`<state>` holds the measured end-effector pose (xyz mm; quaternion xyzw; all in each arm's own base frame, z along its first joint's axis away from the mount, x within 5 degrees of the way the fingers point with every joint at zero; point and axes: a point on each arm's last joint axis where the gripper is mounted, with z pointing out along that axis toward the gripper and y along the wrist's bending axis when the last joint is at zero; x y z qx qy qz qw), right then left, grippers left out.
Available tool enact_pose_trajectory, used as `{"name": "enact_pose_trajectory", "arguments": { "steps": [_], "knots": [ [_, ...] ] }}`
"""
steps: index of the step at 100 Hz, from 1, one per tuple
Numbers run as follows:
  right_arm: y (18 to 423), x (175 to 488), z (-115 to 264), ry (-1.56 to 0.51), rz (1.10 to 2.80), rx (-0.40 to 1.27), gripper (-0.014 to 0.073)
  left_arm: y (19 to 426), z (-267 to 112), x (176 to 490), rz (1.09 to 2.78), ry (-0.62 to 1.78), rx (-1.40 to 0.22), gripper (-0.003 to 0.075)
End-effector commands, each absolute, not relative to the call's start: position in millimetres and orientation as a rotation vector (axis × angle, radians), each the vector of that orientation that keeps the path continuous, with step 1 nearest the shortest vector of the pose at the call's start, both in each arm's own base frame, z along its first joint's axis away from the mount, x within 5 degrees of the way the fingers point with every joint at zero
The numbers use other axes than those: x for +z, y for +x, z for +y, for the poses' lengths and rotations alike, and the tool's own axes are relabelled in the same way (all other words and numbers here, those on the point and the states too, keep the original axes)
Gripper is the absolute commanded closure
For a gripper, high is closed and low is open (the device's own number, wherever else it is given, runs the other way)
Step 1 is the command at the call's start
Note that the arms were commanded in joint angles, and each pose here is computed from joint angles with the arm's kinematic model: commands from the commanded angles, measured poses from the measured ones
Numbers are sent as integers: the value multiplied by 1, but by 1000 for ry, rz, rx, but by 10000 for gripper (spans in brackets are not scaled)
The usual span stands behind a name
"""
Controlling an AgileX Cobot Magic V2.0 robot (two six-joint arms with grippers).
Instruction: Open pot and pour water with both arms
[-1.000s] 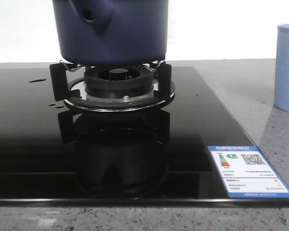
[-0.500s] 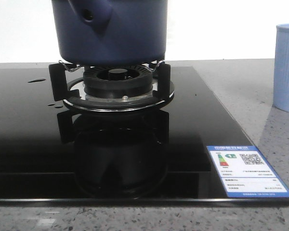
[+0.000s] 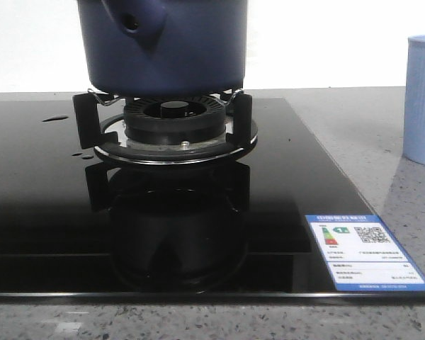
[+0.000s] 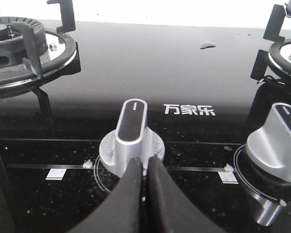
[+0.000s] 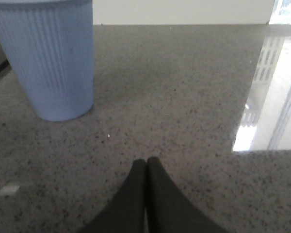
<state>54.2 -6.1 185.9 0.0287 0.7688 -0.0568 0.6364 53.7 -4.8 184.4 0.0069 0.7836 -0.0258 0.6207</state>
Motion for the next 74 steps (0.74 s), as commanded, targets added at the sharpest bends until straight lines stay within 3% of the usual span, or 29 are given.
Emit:
{"name": "enact_pose_trajectory", "arguments": {
  "steps": [1,74],
  "knots": [
    [54,177,-6,82,1770,-122,662,56,-4,177,1792,-10,-71,739],
    [53,174,-6,85,1807,-111,662,56,-4,177,1792,-10,-71,739]
  ]
}}
